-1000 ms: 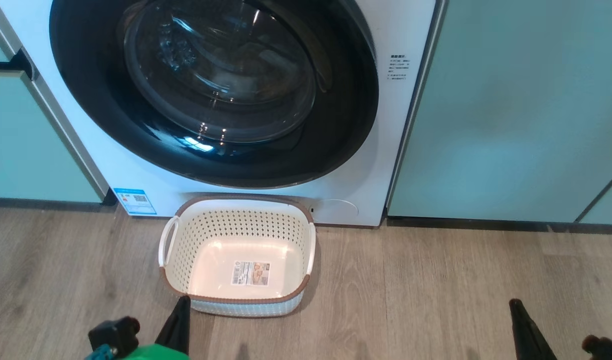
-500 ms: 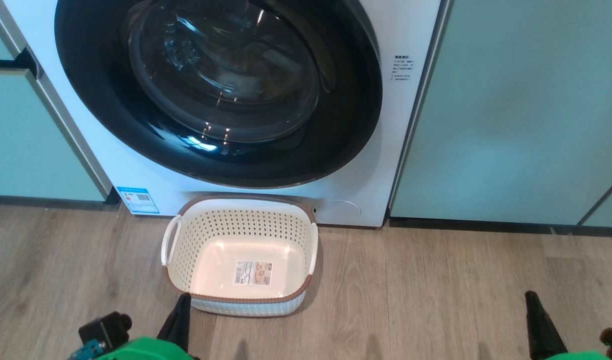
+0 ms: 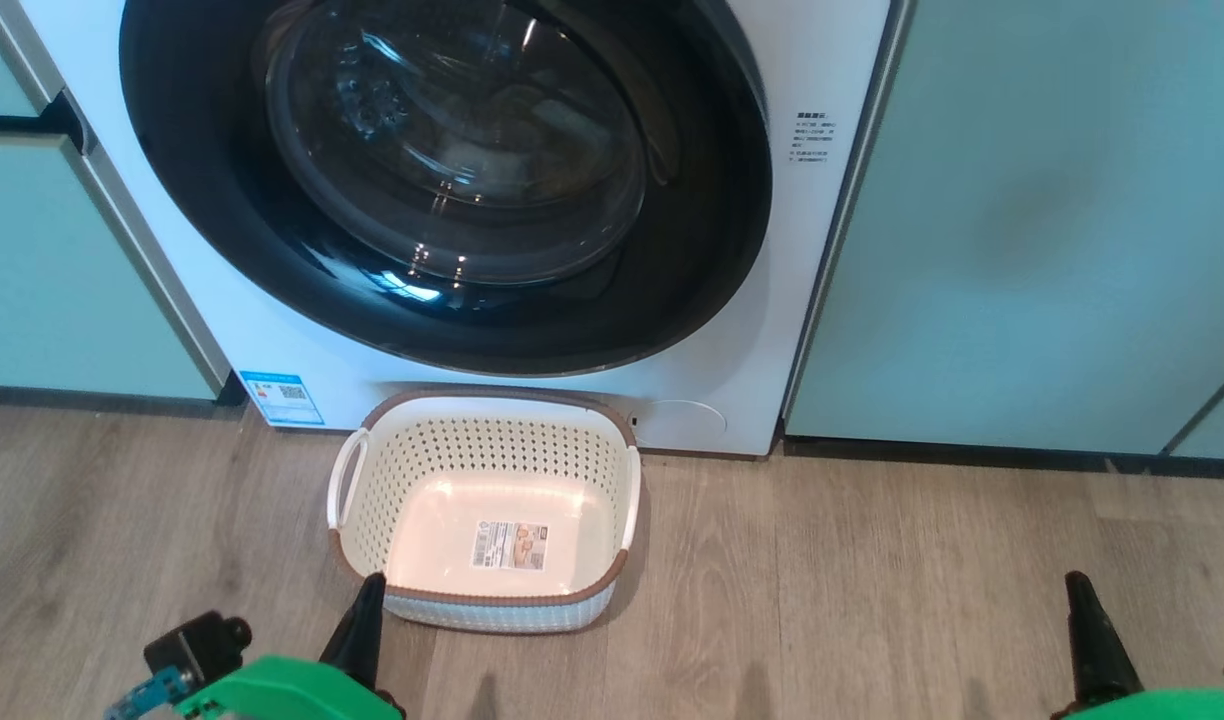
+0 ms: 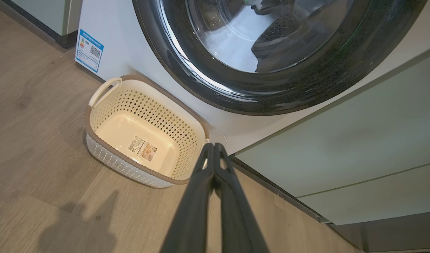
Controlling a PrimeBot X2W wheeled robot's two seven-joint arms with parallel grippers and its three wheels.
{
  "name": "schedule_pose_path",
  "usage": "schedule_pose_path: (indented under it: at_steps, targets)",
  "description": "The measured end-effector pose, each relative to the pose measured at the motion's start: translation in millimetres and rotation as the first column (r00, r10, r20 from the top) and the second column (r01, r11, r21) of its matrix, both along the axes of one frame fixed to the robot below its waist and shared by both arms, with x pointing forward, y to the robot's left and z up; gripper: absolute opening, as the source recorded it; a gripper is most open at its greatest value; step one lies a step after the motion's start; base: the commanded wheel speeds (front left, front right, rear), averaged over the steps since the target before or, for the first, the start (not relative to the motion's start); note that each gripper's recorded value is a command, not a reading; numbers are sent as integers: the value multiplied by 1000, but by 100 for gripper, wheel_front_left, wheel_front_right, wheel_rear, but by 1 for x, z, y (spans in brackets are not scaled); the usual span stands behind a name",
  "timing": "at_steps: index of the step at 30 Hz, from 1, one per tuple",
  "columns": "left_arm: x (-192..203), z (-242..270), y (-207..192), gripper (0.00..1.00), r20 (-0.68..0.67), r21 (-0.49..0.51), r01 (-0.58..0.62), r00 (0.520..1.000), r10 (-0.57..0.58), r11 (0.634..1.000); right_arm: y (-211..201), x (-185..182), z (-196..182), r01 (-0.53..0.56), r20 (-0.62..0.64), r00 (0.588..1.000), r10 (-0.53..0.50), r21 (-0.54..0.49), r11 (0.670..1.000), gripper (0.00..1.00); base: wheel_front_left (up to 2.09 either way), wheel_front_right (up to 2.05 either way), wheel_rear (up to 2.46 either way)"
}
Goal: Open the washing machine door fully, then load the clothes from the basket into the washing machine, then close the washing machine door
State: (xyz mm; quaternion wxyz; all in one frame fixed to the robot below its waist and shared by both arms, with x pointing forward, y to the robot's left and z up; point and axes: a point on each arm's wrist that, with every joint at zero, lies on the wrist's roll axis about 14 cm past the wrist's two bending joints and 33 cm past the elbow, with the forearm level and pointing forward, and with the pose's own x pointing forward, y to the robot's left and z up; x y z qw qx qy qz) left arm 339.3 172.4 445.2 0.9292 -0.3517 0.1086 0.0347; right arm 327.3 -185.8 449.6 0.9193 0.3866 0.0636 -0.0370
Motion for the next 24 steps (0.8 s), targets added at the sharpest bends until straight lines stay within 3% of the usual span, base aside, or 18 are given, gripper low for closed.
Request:
schedule_pose_path:
  at_steps: [24]
  targets:
    - [11, 6, 5, 0, 1, -269, -49, 999, 52, 962, -6, 13, 3, 48, -9, 999, -47, 250, 967, 0, 0, 0, 0]
